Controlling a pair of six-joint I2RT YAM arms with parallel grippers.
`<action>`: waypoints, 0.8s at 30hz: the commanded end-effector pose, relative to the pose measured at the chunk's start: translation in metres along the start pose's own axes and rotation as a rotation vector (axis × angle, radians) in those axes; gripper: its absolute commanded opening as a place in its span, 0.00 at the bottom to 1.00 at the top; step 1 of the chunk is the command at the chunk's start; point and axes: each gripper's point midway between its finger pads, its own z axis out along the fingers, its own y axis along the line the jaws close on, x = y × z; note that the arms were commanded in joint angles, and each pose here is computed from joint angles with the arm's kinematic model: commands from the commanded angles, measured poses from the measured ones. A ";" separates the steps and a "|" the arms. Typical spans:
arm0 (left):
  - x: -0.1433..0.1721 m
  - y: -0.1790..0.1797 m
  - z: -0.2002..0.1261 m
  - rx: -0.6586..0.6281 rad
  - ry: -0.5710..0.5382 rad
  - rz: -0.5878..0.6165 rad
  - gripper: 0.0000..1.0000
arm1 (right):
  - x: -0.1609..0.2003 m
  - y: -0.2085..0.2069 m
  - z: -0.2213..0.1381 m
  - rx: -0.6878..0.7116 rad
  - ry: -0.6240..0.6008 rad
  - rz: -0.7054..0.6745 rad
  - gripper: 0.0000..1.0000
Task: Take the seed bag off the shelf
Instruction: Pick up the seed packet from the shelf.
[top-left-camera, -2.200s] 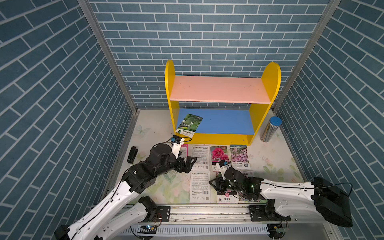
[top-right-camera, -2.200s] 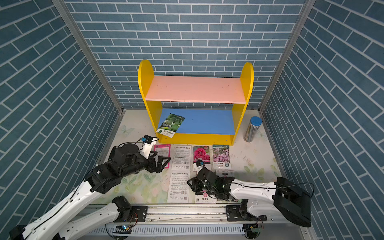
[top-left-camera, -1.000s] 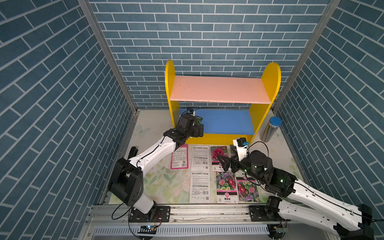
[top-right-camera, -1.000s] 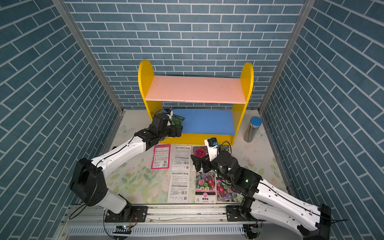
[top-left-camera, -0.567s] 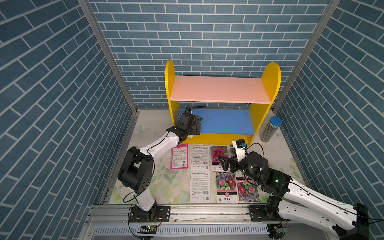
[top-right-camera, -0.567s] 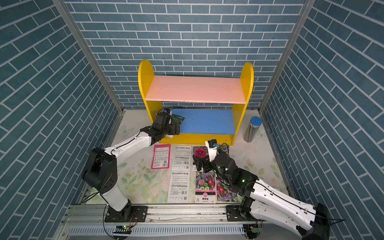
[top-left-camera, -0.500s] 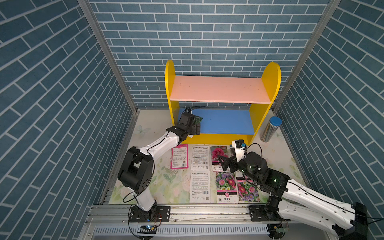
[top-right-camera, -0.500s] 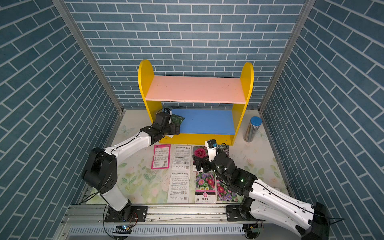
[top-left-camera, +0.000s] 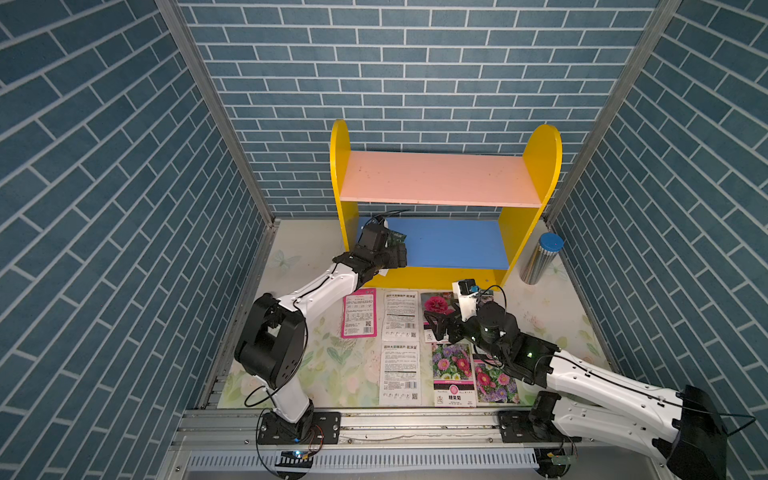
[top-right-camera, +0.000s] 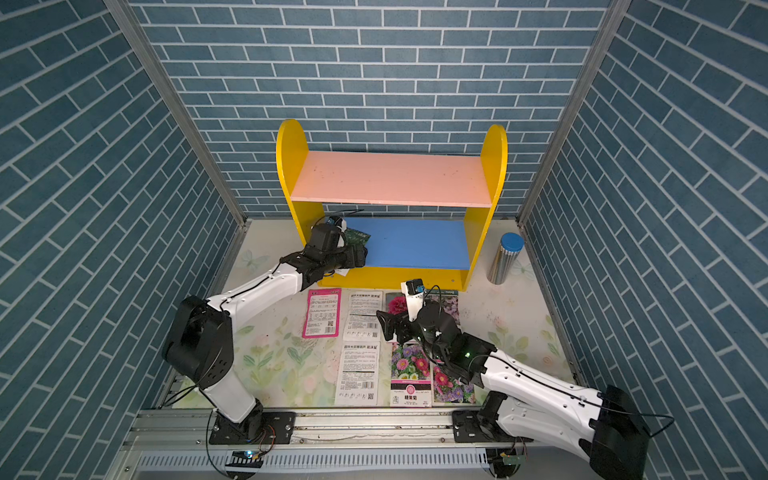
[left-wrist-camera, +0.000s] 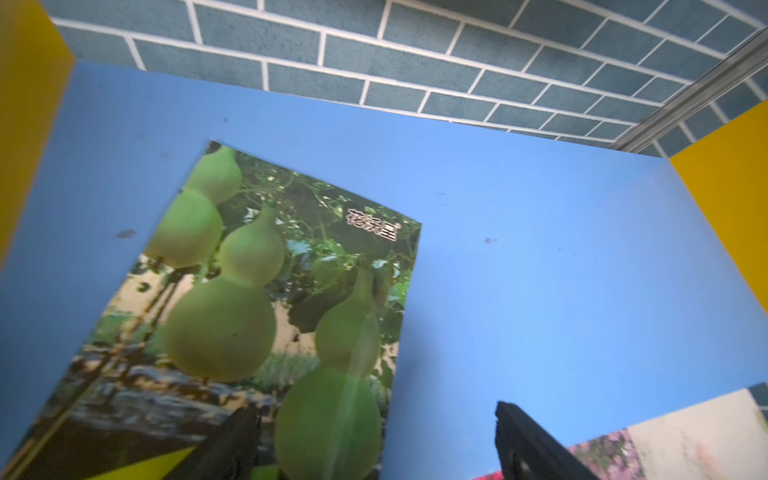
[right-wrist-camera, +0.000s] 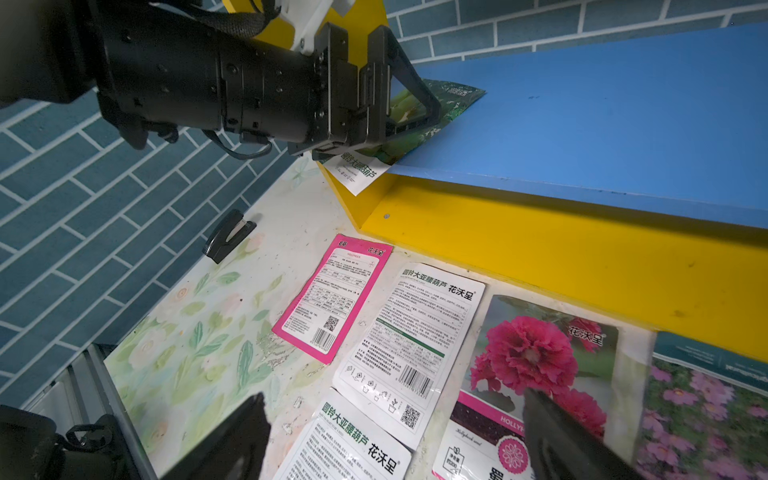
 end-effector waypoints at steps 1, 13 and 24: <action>0.004 -0.021 -0.007 0.061 0.046 -0.041 0.93 | -0.008 0.004 0.000 -0.038 -0.038 0.059 0.96; 0.011 -0.016 -0.055 0.025 0.094 -0.020 0.94 | -0.024 0.003 0.006 -0.120 -0.116 0.252 0.96; 0.036 -0.008 -0.146 0.102 0.047 0.072 0.97 | -0.028 0.005 0.055 -0.165 -0.089 0.447 0.94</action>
